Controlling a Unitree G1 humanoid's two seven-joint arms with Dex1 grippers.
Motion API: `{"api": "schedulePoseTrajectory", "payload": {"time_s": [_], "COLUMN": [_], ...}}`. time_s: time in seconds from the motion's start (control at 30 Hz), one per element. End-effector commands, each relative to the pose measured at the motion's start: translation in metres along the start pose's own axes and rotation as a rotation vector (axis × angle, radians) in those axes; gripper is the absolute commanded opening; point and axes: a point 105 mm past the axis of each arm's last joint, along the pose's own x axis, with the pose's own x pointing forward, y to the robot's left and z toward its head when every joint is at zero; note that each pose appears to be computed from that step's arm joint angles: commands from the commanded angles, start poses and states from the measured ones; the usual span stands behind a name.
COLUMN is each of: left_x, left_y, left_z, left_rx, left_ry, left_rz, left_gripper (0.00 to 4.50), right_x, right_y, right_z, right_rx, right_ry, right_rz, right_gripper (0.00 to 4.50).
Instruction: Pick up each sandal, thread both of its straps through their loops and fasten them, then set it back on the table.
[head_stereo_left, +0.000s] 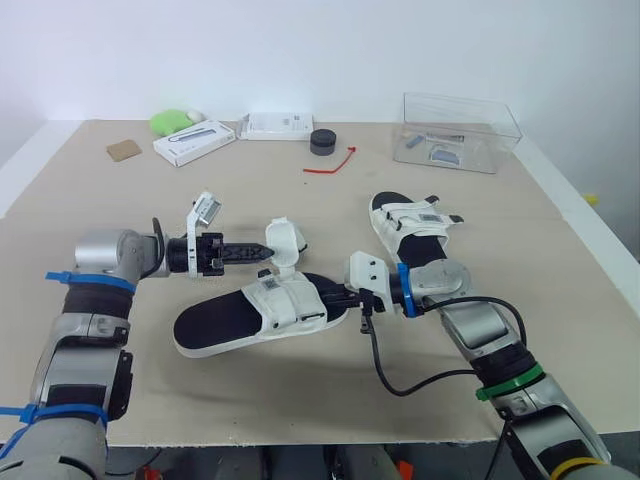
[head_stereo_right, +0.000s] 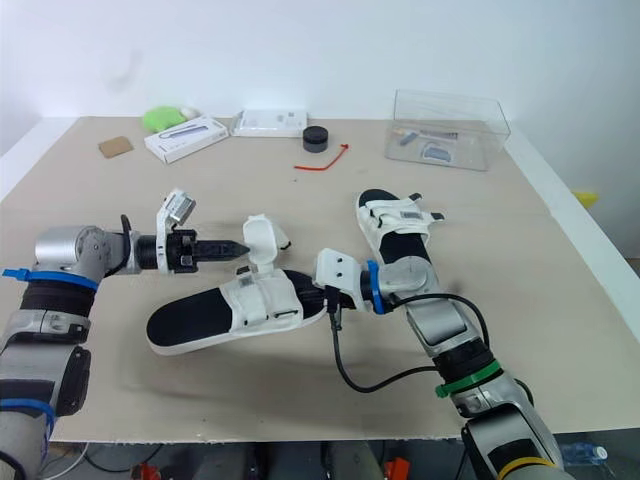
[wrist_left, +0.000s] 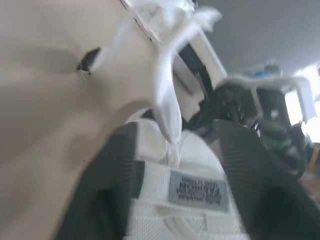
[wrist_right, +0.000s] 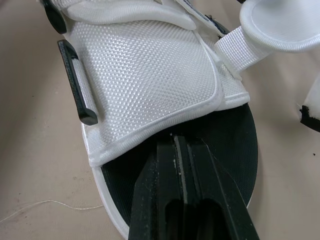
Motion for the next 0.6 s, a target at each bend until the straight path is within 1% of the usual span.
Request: {"api": "schedulePoseTrajectory", "payload": {"time_s": [0.03,0.07,0.27,0.43,0.6], "left_x": [0.003,0.005,0.011,0.020,0.032], "left_y": [-0.010,-0.011,-0.024,-0.032,-0.029], "left_z": [0.003,0.002,0.009,0.017,0.020], "left_rx": [-0.074,-0.103,-0.230,-0.273,-0.301], "left_ry": [-0.019,-0.023,-0.082,-0.115,-0.129], "left_rz": [-0.055,-0.071,-0.175,-0.231,-0.234], "left_gripper": [4.30,4.44,4.44,4.44,4.44], "right_x": [-0.003,-0.003,-0.004,-0.003,-0.001], "right_y": [0.001,0.001,0.001,0.002,0.001], "right_z": [-0.002,-0.002,-0.002,-0.002,0.001], "right_rx": [0.002,0.002,-0.001,-0.007,-0.013], "right_ry": [0.015,0.015,0.018,0.017,0.011], "right_rz": [0.002,0.002,0.002,0.008,0.011], "right_gripper": [0.00,0.00,0.00,0.00,0.00]}}
